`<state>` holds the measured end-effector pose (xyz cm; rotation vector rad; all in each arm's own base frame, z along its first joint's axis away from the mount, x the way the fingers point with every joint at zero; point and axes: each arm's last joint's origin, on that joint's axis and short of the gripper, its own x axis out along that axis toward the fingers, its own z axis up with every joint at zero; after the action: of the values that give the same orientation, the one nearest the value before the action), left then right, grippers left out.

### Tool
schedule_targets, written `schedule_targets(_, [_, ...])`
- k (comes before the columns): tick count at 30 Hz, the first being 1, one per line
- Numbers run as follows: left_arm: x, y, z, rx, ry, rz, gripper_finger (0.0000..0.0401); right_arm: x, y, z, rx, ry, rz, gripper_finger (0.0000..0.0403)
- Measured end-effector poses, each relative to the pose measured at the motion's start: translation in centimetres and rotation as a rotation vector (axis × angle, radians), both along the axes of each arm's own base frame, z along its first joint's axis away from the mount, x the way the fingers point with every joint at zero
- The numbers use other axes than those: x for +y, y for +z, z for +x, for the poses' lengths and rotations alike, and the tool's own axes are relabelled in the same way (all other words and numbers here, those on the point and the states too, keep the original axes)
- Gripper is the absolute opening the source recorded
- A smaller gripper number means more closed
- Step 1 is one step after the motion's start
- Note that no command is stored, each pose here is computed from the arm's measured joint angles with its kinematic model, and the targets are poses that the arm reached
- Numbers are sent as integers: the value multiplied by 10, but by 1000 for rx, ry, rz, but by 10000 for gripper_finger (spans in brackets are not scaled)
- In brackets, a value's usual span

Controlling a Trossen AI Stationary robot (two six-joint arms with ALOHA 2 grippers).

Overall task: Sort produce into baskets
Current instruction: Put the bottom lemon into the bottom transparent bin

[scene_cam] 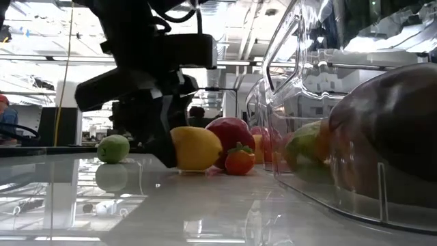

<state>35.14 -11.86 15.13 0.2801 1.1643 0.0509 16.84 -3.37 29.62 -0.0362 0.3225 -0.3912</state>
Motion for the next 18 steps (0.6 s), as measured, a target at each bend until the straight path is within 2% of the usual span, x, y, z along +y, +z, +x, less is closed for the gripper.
schedule_targets(4, [0, 7, -1, -6, -8, -26, 204, 0, 0, 0, 0, 0, 0, 369])
schedule_targets(9, [-1, 55, -8, -108, -9, -44, 214, 0, 0, 0, 1, 0, 0, 369])
schedule_targets(11, [-1, 75, -13, -165, -23, -98, 216, 0, 0, 0, 2, 1, -3, 369])
schedule_targets(15, [-8, 105, -4, -385, -101, -267, 217, 0, 0, 0, 1, 1, -3, 369])
schedule_targets(18, [-15, 114, 10, -550, -175, -339, 217, 0, 0, 0, -3, -1, 2, 369])
